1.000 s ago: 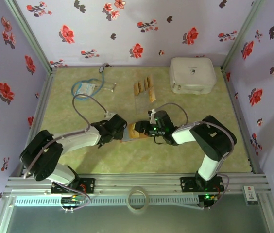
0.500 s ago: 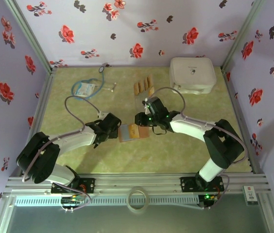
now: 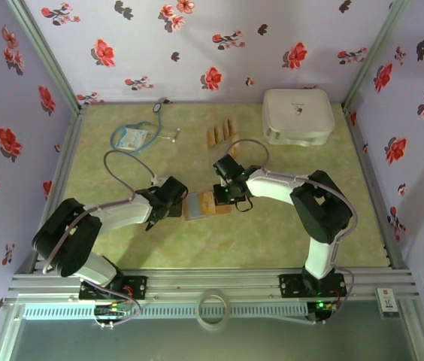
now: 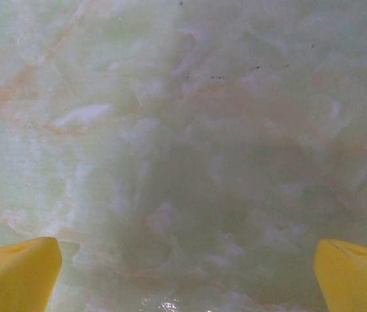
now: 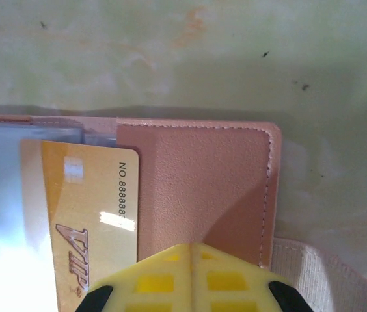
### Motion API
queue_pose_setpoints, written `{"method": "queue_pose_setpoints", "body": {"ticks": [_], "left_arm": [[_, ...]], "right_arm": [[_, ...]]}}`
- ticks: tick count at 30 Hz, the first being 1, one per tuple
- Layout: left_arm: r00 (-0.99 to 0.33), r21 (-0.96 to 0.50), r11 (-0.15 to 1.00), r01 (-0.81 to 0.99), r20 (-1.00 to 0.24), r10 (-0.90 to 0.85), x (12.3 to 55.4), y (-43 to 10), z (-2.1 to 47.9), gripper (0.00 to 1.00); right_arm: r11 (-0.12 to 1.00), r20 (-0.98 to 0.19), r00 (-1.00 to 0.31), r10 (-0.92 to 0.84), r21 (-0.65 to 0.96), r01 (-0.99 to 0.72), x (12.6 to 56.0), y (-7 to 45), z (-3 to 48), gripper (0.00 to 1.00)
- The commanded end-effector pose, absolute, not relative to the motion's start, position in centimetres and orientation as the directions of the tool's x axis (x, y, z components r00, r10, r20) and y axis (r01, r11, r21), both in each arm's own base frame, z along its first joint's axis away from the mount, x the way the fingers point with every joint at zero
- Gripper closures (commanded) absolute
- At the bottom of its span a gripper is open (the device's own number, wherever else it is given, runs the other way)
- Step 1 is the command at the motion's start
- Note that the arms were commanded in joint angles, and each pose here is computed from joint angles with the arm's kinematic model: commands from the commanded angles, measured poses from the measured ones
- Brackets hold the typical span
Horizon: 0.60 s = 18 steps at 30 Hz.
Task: Put the credit cards into the card holder
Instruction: Insert the credit card into the card slot.
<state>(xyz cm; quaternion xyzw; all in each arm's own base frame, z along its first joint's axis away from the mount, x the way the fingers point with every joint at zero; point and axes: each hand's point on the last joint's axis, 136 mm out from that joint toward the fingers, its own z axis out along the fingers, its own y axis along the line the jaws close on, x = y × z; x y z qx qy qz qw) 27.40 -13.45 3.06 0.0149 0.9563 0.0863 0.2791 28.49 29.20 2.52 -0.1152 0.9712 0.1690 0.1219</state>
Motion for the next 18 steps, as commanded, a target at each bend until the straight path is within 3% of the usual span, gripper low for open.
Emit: {"method": "queue_pose_setpoints", "body": {"ticks": [1,18], "left_arm": [[-0.841,0.179,0.984,-0.012,-0.535,0.087,28.1,-13.8,3.2,0.00],[-0.854,0.192,0.981,0.020,-0.507,0.117,28.4,-14.4,2.1,0.00]], "right_arm": [[0.916,-0.294,-0.933,-0.210,0.275,-0.292,28.9,29.7,3.0,1.00],[0.904,-0.280,-0.930,-0.236,0.287,-0.316,28.7,31.8,2.6,1.00]]}}
